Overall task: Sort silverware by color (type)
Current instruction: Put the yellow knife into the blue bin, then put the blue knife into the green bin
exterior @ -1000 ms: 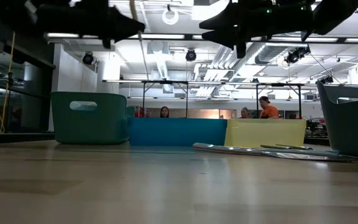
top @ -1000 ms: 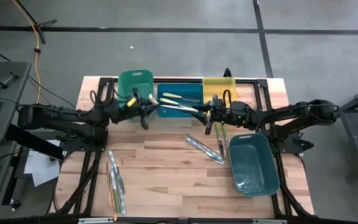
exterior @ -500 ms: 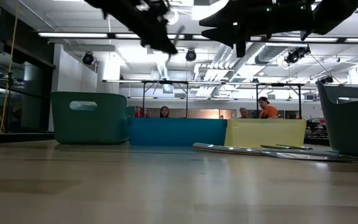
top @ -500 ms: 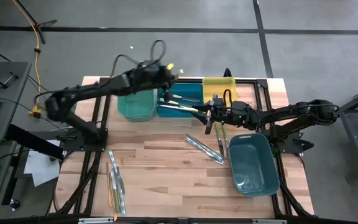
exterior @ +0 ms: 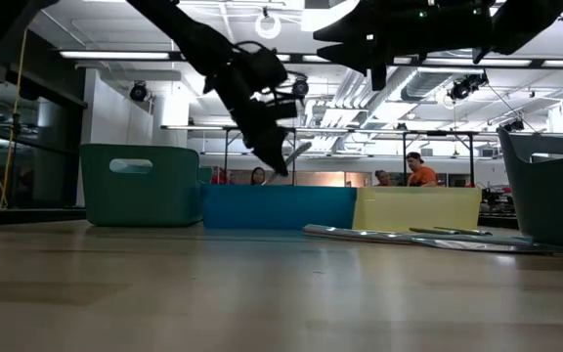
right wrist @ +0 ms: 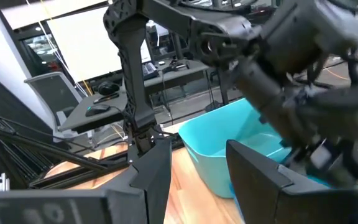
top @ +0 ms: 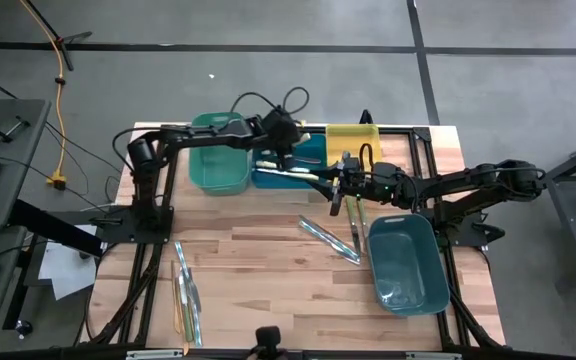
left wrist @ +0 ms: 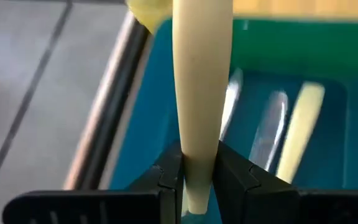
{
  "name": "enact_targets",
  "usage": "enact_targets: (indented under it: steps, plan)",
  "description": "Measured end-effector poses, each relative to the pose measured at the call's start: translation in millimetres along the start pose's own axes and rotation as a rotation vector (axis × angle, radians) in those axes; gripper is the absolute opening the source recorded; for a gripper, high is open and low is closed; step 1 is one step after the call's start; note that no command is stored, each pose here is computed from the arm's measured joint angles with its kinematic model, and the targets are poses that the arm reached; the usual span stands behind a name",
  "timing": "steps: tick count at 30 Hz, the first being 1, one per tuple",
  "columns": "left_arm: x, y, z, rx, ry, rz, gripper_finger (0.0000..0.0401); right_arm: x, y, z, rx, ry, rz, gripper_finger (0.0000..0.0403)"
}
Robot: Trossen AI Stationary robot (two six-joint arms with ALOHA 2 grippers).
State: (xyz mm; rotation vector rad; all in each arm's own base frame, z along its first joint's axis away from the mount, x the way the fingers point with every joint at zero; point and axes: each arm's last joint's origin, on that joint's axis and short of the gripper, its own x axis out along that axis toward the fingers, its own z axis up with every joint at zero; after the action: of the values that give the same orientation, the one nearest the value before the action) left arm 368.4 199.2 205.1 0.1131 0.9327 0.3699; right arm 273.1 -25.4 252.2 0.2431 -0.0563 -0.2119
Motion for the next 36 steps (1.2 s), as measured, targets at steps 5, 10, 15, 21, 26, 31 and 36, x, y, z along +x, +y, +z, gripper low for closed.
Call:
enact_targets:
  steps: [5,10,15,21,26,31,36]
  plan:
    - [1,-6,-3,0.008,0.03,-0.036,0.0048,0,0,1,-0.015,-0.007,0.001,0.0149]
    - [-3,-9,-2,0.014,0.034,-0.054,0.0059,0,0,0,-0.015,-0.006,0.002,0.0149]
    - [-3,-15,-2,0.04,0.05,-0.069,0.0127,0,0,0,-0.015,-0.006,0.001,0.0149]
    - [-13,-15,3,0.045,0.024,-0.064,0.0181,0,0,0,-0.016,-0.005,0.001,0.0149]
    - [-45,-8,7,0.016,0.015,-0.046,0.0194,0,0,0,-0.026,-0.005,0.001,0.0149]
    - [-97,-1,7,-0.081,-0.066,-0.085,0.019,0,0,0,-0.045,-0.006,0.001,0.0149]
    - [-149,-9,-12,-0.184,-0.257,-0.191,0.0181,0,0,1,-0.062,-0.012,0.001,0.0149]
